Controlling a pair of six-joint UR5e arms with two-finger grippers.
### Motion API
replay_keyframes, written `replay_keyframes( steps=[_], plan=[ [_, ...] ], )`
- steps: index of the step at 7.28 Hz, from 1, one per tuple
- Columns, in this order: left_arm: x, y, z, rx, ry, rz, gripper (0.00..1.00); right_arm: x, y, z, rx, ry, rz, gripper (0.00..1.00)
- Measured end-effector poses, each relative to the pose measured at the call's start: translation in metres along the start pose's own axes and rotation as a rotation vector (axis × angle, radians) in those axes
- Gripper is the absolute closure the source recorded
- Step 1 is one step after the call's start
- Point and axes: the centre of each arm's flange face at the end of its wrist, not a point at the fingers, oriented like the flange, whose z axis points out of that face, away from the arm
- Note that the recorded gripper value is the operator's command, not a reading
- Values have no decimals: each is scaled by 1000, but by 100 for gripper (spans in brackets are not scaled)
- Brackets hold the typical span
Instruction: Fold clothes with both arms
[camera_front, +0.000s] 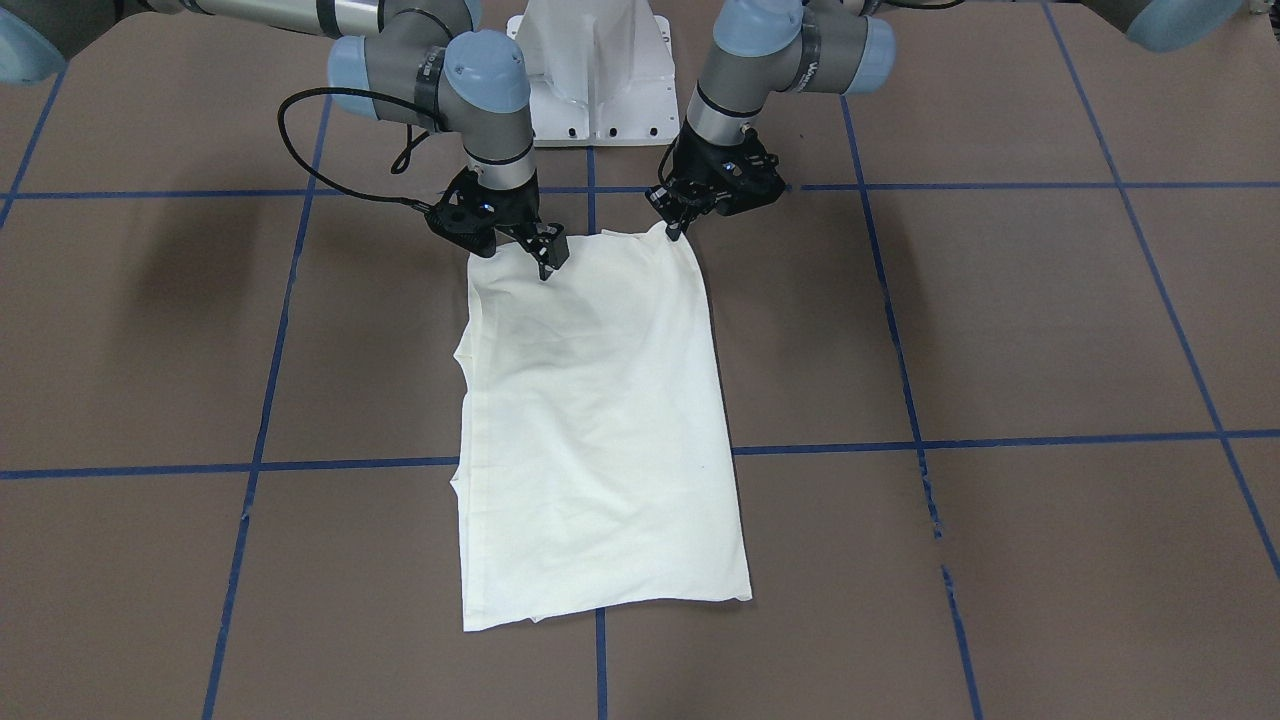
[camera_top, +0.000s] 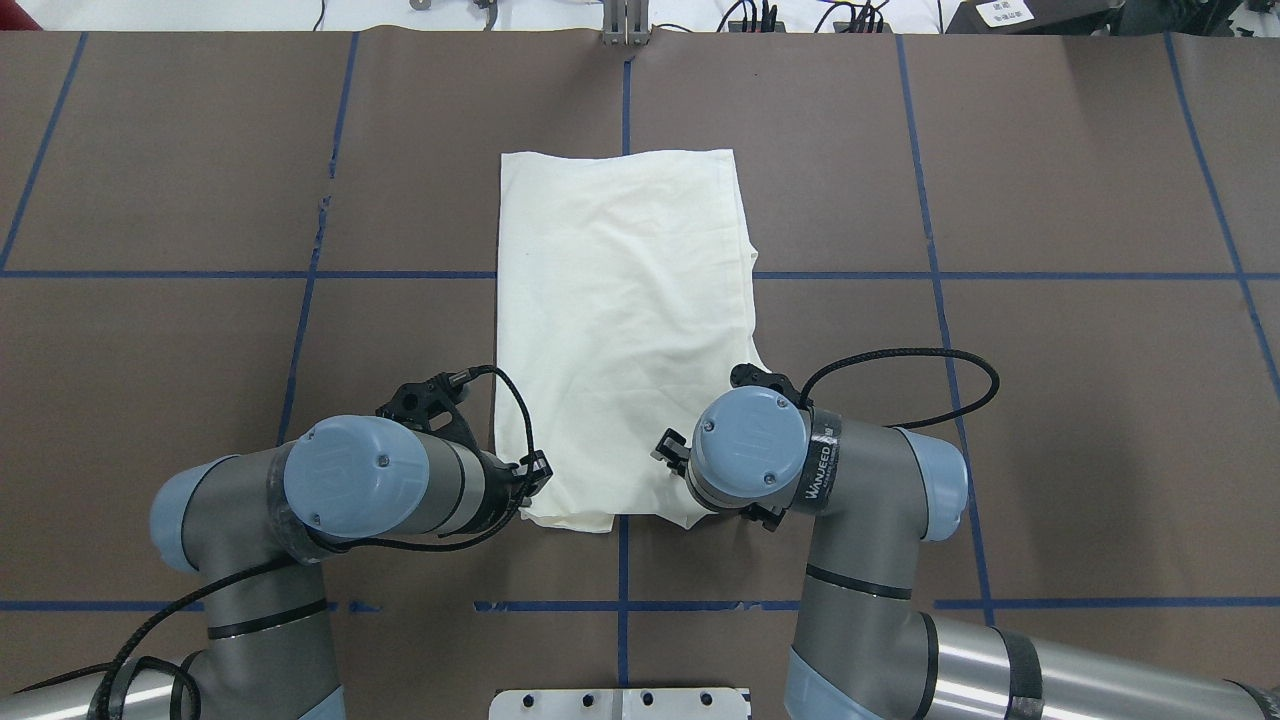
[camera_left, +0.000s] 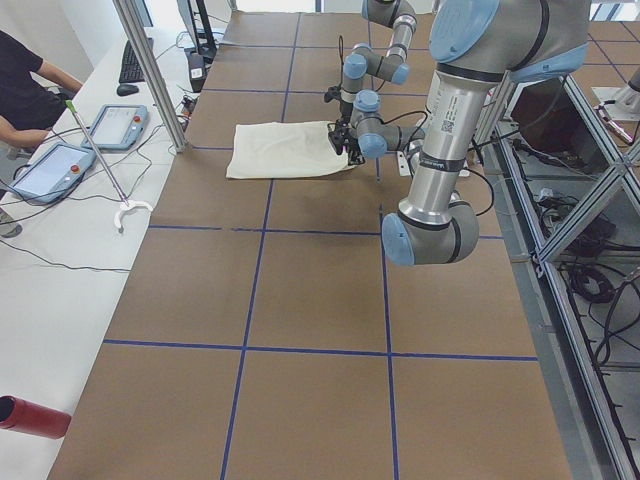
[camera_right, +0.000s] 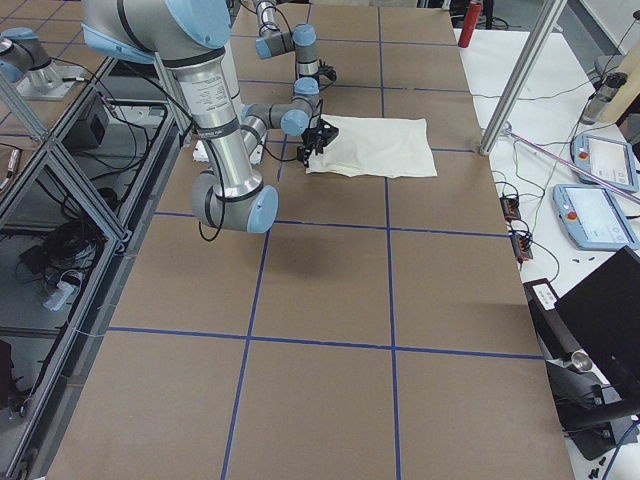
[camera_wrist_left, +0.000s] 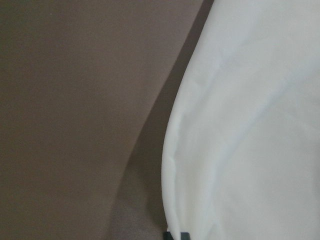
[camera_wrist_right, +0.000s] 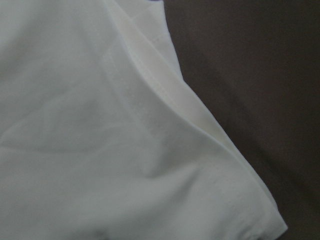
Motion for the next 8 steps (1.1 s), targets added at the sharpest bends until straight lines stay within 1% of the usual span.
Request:
replay_keyframes(
  steps=[2, 3, 4, 5, 6, 8],
  plan=[
    [0, 0, 1, 0, -1, 0, 100, 4, -2, 2, 3, 9, 2, 0],
    [0, 0, 1, 0, -1, 0, 100, 5, -2, 3, 3, 11, 3, 25],
    [0, 0, 1, 0, -2, 0, 100, 4, -1, 3, 2, 11, 4, 60],
    [0, 0, 2, 0, -2, 0, 100, 4, -1, 2, 1, 10, 5, 84],
    [0, 0, 2, 0, -2, 0, 100, 3, 0, 1, 0, 8, 6, 100],
    [-1, 0, 2, 0, -2, 1, 100, 2, 1, 0, -3, 6, 6, 100]
  ],
)
